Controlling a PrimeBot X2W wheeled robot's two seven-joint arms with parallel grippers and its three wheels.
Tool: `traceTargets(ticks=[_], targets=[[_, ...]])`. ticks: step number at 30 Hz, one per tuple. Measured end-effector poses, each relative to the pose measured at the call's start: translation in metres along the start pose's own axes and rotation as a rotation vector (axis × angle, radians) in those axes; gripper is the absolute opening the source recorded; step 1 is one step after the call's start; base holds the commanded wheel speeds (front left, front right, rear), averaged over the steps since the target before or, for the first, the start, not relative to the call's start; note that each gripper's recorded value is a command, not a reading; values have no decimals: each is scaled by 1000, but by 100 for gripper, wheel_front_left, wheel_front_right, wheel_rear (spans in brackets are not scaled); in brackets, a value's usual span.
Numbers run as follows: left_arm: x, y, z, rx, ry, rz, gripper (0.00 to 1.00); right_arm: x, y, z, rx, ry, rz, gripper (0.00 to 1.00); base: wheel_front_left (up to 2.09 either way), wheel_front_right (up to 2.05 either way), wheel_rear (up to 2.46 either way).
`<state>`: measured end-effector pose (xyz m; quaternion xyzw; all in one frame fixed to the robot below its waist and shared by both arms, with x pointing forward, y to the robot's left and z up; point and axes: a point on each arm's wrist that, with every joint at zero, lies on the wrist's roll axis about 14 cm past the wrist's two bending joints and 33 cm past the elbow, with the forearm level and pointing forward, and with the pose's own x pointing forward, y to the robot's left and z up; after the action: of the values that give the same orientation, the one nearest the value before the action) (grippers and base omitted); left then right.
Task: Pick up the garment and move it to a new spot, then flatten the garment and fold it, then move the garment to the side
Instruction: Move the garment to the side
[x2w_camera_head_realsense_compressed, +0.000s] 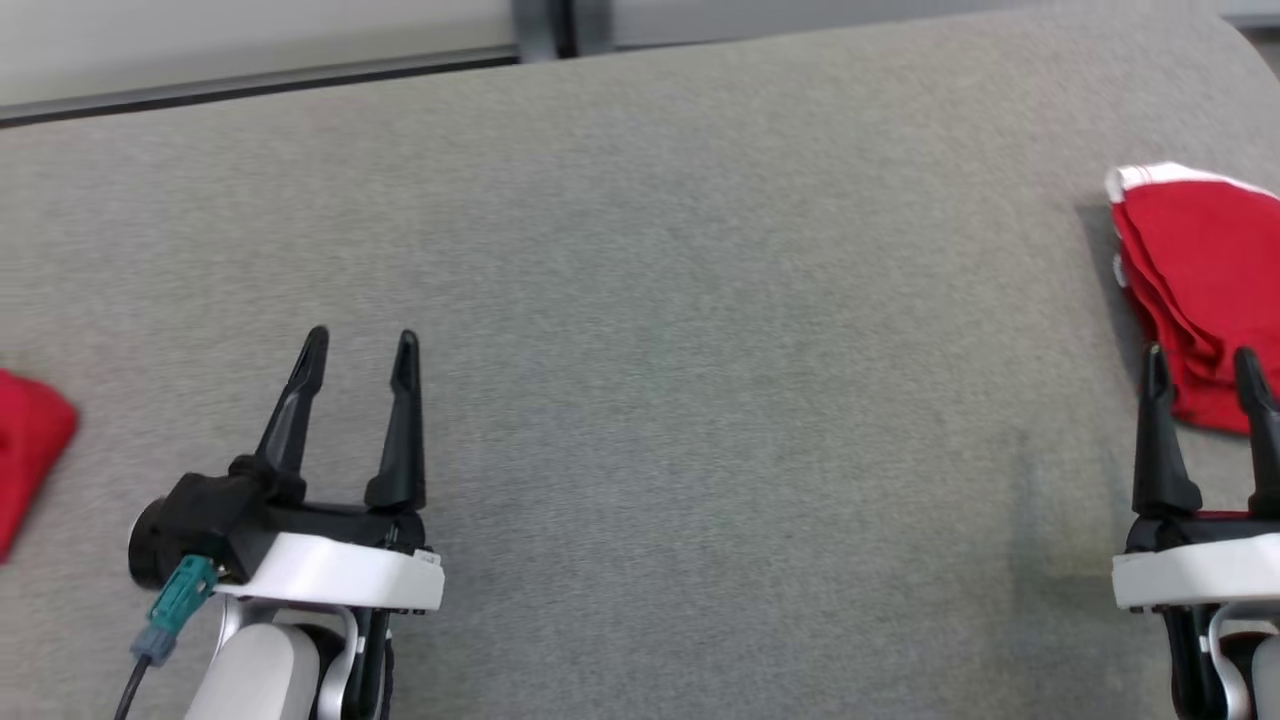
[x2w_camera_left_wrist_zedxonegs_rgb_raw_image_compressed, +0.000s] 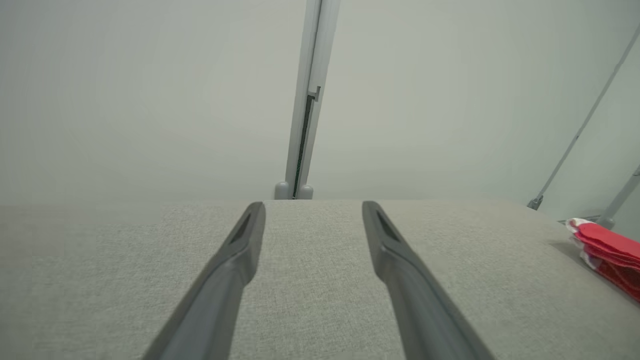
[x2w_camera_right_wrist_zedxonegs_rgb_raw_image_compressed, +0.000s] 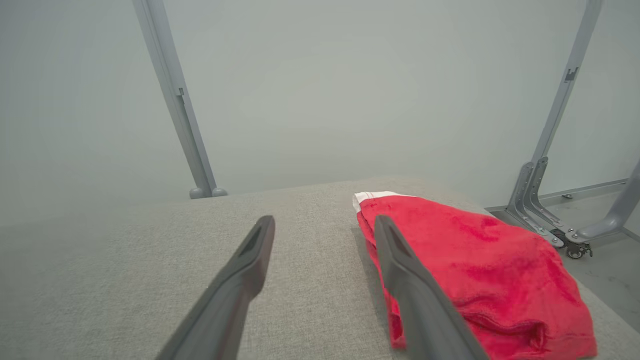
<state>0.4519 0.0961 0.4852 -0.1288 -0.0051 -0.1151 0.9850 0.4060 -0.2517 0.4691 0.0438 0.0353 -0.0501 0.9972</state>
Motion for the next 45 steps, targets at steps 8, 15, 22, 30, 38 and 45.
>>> traceTargets(ticks=[8, 15, 22, 30, 38, 45], targets=[[-50, 50, 25, 31, -45, 188, 100, -5, 51, 18, 7, -1, 150, 100, 0, 0, 0], [-89, 62, 34, 55, -51, 234, 100, -26, 72, 28, -10, -2, 223, 100, 0, 0, 0], [-121, 61, 34, 58, -48, 248, 100, -58, 75, 36, -16, -1, 241, 100, 0, 0, 0], [-135, 56, 37, 69, -50, 244, 100, -80, 68, 48, -15, -30, 223, 100, 0, 0, 0], [-137, 54, 37, 75, -40, 235, 100, -84, 64, 50, -16, -34, 213, 100, 0, 0, 0], [-137, 55, 35, 77, -31, 244, 100, -84, 63, 48, -13, -28, 209, 100, 0, 0, 0]])
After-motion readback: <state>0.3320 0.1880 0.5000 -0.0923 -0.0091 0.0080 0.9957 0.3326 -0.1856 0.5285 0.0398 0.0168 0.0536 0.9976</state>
